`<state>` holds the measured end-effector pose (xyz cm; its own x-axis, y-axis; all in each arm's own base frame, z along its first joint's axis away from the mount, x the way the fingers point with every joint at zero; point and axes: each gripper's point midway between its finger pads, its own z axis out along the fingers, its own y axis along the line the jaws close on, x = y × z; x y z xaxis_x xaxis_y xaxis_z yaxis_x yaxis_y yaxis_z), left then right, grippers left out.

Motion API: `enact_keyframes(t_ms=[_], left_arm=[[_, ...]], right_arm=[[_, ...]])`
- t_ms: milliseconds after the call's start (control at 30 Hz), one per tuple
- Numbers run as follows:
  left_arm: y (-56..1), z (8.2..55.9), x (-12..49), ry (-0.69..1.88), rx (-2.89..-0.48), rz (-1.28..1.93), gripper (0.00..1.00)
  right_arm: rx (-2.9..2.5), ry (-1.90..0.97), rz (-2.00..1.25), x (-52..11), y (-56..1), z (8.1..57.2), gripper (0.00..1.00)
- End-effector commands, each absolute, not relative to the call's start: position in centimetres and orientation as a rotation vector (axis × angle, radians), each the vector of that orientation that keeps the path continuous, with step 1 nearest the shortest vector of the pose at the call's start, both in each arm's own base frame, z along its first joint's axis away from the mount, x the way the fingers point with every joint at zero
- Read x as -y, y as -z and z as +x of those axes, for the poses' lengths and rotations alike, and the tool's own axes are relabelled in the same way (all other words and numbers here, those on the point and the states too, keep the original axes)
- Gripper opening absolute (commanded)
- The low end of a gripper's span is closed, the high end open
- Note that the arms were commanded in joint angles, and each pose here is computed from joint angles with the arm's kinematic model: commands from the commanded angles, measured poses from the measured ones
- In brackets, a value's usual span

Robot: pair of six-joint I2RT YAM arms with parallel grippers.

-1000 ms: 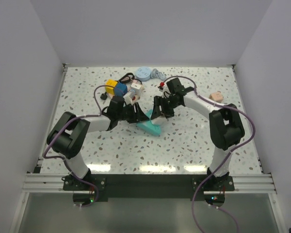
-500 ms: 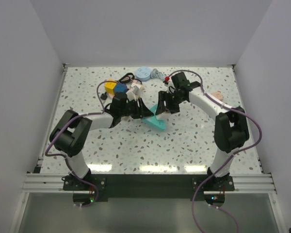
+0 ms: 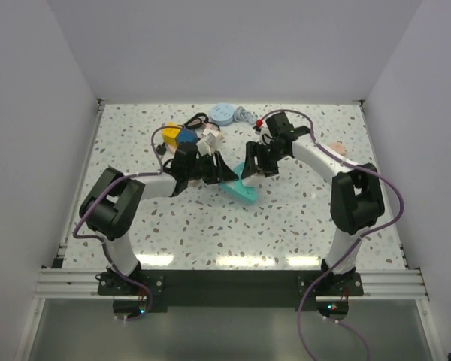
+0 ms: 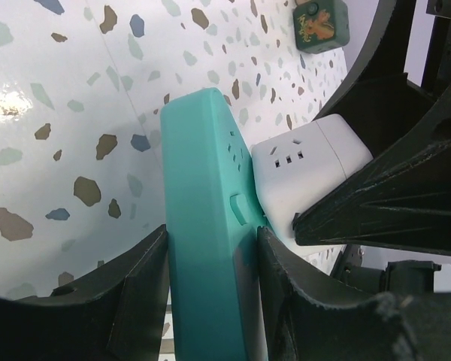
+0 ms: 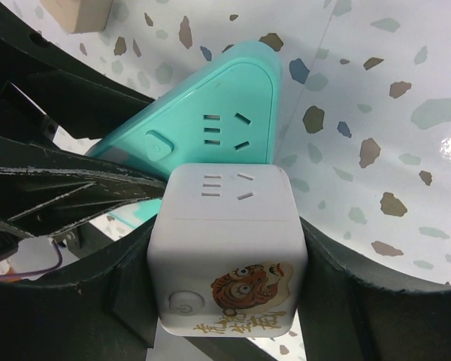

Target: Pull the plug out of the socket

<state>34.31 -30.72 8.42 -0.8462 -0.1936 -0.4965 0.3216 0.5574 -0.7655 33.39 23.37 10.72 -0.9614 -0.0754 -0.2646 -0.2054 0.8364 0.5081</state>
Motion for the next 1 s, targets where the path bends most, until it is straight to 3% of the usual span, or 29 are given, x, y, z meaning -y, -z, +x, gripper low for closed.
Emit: enact_keyframes(t_ms=[0, 233, 367, 567, 667, 867, 967], left_arm=[[-4.5, 33.0, 28.2, 1.137, -2.42, 0.022, 0.0], [-7.6, 34.3, 28.5, 1.142, -2.36, 0.018, 0.0], [-9.1, 35.0, 28.9, 1.153, -2.333, 0.022, 0.0], [-10.0, 35.9, 29.3, 1.148, -2.325, 0.025, 0.0], [-10.0, 36.0, 29.4, 1.156, -2.325, 0.028, 0.0], [-9.8, 35.5, 29.1, 1.139, -2.336, 0.035, 0.0], [-9.7, 35.2, 28.7, 1.131, -2.336, 0.033, 0.0]], right_arm=[[-2.565, -0.974, -0.228, -24.6, -17.8, 35.6, 0.0], [-2.585, -1.012, -0.263, -23.2, -20.7, 36.6, 0.0], [-2.656, -0.597, -0.272, -21.7, -19.5, 37.3, 0.0], [-2.596, -0.586, -0.263, -22.6, -20.3, 36.8, 0.0], [-2.583, -0.773, -0.338, -23.8, -20.9, 35.5, 0.0], [-2.491, -1.088, -0.194, -22.2, -22.9, 36.7, 0.0], [-2.516, -1.079, -0.152, -21.4, -22.0, 37.5, 0.0]])
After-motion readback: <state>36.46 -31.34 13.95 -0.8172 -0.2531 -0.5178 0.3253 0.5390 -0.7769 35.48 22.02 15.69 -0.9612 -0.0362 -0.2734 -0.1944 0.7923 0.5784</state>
